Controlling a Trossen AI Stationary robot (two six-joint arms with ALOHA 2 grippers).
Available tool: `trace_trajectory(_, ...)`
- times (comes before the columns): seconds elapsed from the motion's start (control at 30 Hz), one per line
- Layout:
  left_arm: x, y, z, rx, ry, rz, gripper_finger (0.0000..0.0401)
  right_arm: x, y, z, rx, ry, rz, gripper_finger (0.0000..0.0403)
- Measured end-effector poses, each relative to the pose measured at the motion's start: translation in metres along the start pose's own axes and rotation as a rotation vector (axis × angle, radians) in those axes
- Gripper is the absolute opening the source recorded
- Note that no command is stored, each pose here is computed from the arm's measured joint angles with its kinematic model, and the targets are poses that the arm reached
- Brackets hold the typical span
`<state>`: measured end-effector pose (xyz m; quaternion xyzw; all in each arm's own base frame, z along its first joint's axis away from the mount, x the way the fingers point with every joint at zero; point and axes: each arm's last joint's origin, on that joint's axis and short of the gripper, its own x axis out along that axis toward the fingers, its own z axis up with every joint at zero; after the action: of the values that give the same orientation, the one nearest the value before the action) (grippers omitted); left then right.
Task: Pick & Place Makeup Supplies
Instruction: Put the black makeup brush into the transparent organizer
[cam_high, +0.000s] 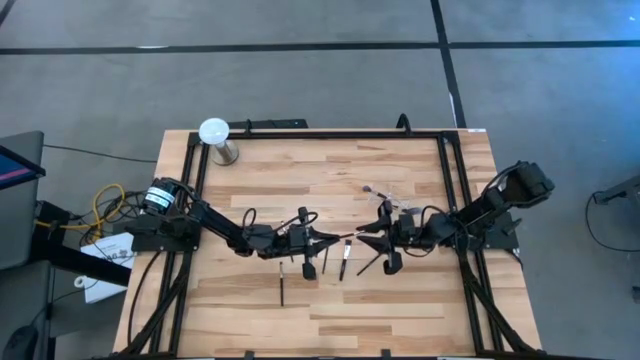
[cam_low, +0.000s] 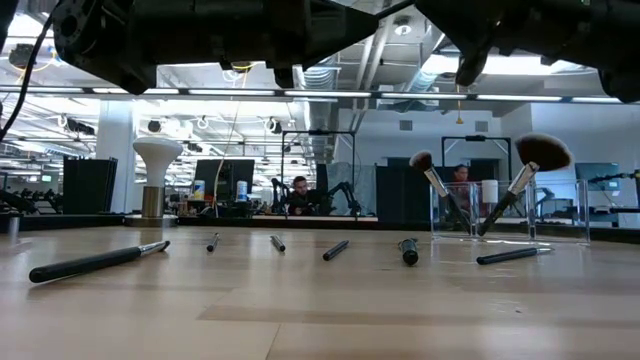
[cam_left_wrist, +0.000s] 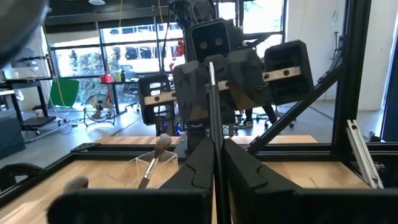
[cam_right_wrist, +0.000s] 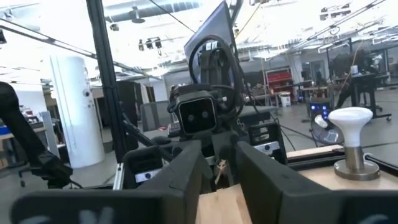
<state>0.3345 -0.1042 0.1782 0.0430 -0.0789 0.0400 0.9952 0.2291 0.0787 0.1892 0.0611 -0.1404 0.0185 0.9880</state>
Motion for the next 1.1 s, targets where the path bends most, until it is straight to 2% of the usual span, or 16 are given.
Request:
trace_trajectory(0.17,0.000,0.000,0.000,-0.001,-0.001,-0.001,0.0027,0.002,0.001,0.002,-0.016,-0.011,-0.003,0.0011)
trace_trajectory(0.43,0.000,0.000,0.000,0.000,0.003,0.013,0.0061,0.010,0.006,0.003,-0.020,0.014,-0.008,0.0005)
trace_trajectory(0.6,0.000,0.002,-0.001,0.005,0.021,0.082,0.0085,0.004,0.011,0.016,0.002,0.040,-0.085,0.0004)
trace_trajectory(0.7,0.000,0.004,-0.002,0.008,0.036,0.153,0.0101,-0.006,0.014,0.028,-0.030,0.116,-0.173,0.0003)
trace_trajectory(0.83,-0.001,0.007,-0.002,0.008,0.050,0.256,0.0120,-0.028,0.014,0.048,-0.061,0.195,-0.351,0.0002)
trace_trajectory(1.0,-0.001,0.008,-0.002,0.006,0.051,0.270,0.0127,-0.058,0.009,0.071,-0.072,0.223,-0.515,0.0001)
trace_trajectory(1.1,-0.001,0.008,-0.002,0.006,0.051,0.270,0.0125,-0.074,0.004,0.079,-0.046,0.231,-0.559,0.0001)
